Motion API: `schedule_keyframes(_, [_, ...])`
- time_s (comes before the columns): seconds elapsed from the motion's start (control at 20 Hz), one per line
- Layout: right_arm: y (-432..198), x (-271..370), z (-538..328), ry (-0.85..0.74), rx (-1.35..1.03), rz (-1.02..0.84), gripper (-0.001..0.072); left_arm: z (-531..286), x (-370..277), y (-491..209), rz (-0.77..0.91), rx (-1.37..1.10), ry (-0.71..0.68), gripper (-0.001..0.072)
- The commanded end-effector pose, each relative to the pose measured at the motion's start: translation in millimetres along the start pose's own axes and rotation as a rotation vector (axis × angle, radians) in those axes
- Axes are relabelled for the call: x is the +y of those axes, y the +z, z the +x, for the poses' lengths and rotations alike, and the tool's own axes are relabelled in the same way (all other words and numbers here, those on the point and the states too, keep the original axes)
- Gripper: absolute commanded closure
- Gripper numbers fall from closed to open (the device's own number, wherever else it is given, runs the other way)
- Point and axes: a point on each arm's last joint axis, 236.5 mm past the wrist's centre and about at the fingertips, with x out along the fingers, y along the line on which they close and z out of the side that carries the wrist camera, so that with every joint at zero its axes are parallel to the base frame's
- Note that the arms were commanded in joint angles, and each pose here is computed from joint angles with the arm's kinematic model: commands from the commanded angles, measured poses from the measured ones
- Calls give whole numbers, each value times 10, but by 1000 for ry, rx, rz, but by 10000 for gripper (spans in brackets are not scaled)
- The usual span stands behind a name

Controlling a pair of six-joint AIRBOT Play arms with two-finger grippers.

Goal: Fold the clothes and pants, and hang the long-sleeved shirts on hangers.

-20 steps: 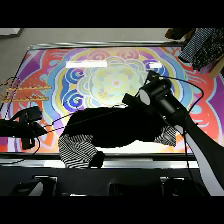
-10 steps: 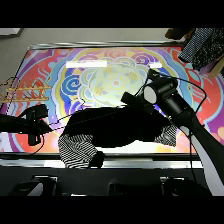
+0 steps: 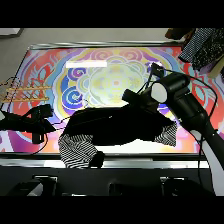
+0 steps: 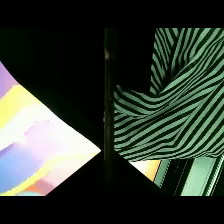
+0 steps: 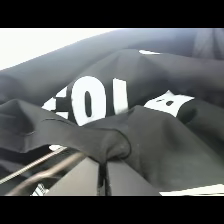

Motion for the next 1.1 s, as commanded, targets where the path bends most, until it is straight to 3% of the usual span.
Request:
schedule_keyframes(0.0, [-8,88,-149,29,9,-38,689,139,-44,148,58,-4,-28,681])
schedule_keyframes(0.45, [-234,347,-539,145,94,-84,688,515,-79,407,138,-11,-80,681])
schedule_keyframes(0.75, [-211,486,-712,197,88,-77,688,654,-38,939,200,-115,-45,681])
schedule_keyframes(1.05, [-222,486,-634,185,105,-72,688,824,-53,1441,124,-246,-35,681])
